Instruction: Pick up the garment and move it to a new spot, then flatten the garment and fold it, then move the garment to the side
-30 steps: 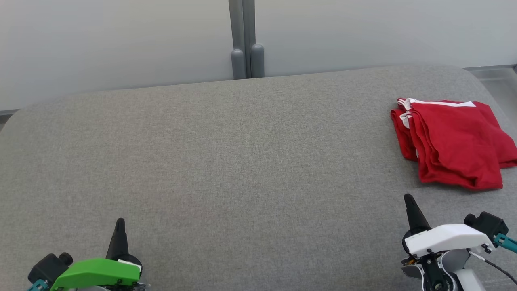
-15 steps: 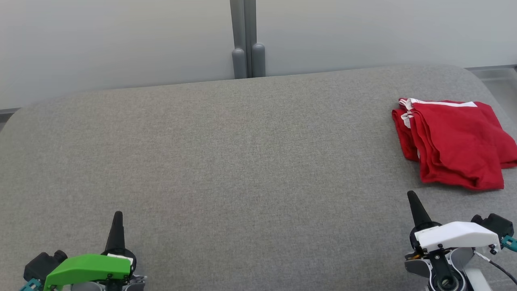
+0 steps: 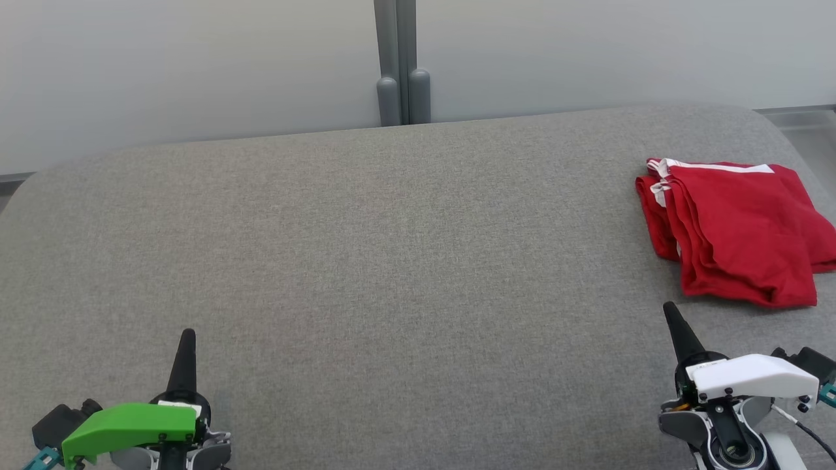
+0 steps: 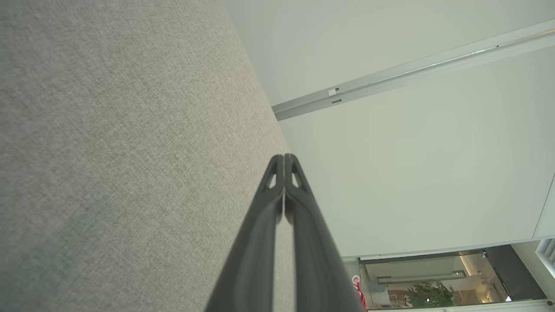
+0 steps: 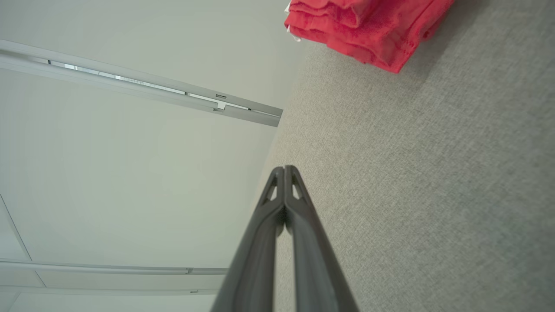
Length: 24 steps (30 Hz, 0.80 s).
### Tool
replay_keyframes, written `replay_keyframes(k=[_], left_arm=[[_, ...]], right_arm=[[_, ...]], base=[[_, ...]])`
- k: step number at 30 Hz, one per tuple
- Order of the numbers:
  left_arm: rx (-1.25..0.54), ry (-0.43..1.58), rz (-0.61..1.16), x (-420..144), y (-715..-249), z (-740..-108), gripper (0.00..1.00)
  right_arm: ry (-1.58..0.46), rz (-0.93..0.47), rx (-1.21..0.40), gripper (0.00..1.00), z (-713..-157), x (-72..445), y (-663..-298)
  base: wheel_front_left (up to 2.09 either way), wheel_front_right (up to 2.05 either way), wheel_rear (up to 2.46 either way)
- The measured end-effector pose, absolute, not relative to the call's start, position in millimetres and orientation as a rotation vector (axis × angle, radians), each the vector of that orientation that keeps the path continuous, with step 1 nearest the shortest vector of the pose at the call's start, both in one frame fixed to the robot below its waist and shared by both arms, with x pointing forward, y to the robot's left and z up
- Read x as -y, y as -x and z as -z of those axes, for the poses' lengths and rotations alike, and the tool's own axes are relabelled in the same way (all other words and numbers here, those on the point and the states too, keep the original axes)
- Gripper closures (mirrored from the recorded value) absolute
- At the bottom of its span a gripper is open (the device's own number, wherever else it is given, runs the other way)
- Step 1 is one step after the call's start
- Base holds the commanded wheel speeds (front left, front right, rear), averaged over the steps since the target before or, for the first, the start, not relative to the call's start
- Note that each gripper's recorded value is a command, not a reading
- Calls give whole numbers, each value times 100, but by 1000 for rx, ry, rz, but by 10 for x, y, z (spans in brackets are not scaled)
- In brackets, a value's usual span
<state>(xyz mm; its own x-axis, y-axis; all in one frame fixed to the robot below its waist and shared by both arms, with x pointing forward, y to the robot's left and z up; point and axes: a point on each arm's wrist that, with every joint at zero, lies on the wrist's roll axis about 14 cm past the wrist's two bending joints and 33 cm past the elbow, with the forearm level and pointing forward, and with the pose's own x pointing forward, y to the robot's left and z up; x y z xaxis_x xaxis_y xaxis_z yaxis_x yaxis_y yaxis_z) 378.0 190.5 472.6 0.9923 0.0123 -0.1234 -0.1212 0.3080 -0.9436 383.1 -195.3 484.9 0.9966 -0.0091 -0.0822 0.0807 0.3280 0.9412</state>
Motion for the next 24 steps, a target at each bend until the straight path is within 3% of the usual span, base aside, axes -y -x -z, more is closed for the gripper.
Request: replay_keyframes(k=[24], left_arm=[[-47, 1456, -46, -1939, -3848, -4909, 100]], right_arm=[[-1443, 34, -34, 100, -4957, 1993, -3862]], base=[[0, 0, 0]])
